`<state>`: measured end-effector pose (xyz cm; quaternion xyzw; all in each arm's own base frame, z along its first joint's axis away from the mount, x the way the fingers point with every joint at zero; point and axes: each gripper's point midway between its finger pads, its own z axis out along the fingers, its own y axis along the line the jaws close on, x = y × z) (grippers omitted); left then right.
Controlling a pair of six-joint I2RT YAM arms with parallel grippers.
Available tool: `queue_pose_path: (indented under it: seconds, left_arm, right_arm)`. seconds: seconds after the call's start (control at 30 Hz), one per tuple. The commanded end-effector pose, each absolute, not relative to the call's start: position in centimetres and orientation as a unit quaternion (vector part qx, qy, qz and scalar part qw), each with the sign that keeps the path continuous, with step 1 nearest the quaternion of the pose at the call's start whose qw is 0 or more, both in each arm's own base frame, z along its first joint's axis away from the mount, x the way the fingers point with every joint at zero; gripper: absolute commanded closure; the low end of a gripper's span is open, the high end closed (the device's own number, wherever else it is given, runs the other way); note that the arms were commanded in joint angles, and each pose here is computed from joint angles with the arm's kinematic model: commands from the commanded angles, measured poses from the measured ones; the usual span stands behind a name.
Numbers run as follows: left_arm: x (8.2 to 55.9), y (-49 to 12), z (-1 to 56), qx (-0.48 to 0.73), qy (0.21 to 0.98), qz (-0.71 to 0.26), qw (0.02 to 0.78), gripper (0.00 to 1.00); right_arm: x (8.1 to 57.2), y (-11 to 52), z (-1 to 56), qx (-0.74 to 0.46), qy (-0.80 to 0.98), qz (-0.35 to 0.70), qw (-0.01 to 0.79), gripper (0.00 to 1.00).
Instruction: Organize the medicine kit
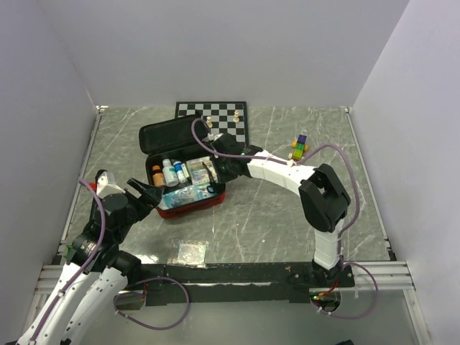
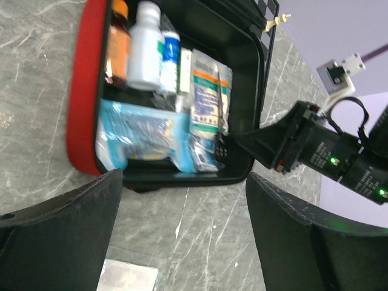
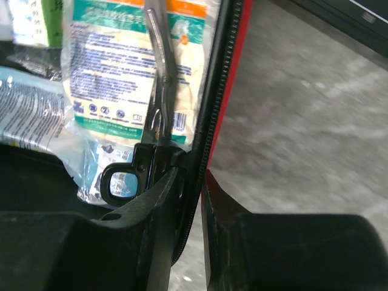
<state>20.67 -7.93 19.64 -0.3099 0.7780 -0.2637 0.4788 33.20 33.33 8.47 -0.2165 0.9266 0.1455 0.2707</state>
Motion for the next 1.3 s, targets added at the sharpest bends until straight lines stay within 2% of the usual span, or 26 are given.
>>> queue_pose_path:
  seconds: [0.0,0.6,0.83,1.03,1.27]
  left_arm:
    - [21.0,-8.6,20.6,-0.306,0.772,-0.284,0.479,0.13]
    - [21.6,-8.8,20.1,-0.305,0.779,-0.274,0.475,0.12]
    - [23.2,-9.6,20.7,-0.306,0.777,-0.277,0.476,0.12]
    - [25.0,-10.5,20.9,-0.31,0.78,-0.276,0.469,0.11]
    - [24.6,-9.1,20.6,-0.342,0.774,-0.265,0.463,0.09]
  right_arm:
    - [33.4,28.5,9.3,-0.214,0.932,0.096,0.278,0.72]
    - [30.9,20.4,9.0,-0.189,0.941,0.025,0.278,0.62]
    - [30.6,20.5,12.2,-0.165,0.932,0.058,0.318,0.47]
    - [28.6,24.8,17.5,-0.202,0.893,0.136,0.379,0.42]
    - [24.9,34.6,18.1,-0.314,0.854,0.188,0.37,0.38]
